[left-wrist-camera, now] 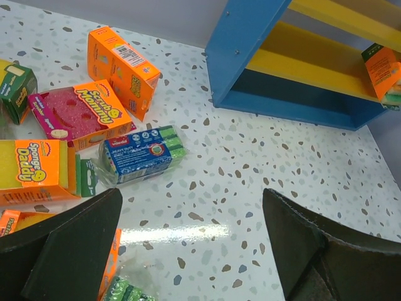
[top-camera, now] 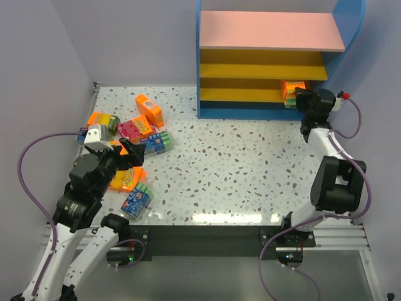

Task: Place and organize the cleaning sponges onto the shelf

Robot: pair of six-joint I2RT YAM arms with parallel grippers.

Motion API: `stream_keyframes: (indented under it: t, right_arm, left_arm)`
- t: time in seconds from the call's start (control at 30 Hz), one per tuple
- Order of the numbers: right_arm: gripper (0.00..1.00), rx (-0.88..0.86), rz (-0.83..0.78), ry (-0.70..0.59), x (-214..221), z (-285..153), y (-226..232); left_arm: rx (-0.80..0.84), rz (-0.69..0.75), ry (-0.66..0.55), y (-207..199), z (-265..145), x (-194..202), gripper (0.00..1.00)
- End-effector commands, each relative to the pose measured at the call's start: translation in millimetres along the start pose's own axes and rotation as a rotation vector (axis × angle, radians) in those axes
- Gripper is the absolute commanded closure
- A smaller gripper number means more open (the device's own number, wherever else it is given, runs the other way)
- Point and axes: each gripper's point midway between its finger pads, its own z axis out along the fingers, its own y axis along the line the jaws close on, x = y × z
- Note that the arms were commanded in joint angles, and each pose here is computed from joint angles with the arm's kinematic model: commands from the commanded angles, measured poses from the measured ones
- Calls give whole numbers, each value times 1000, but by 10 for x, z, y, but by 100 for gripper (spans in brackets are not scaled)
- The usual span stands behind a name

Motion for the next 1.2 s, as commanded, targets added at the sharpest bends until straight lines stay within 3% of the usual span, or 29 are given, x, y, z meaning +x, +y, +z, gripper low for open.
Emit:
stream_keyframes:
  t: [0.0,0.93,0.97,1.0,1.1,1.17]
  right_arm:
    - [100,-27,16,-64,-154,132,167]
    - [100,-142,24,-85,-171,793,63]
    - [98,-152,27,-82,-165,785,70]
    - [77,-152,30,-74,-140,763,33]
    - [52,-190,33,-63,-122,630,94]
    - [43,-258,36,-72,-168,448,299]
  left_arm:
    - [0,-9,-31,-22,-67,-127,0]
    - [-43,4,-50,55,-185,-213,0]
    - [-40,5,-48,50,-182,-208,0]
    - [-42,3,-47,54,-172,-203,0]
    - [-39,2,-43,47,-156,-191,0]
    - [-32,1,-47,35,-156,-197,0]
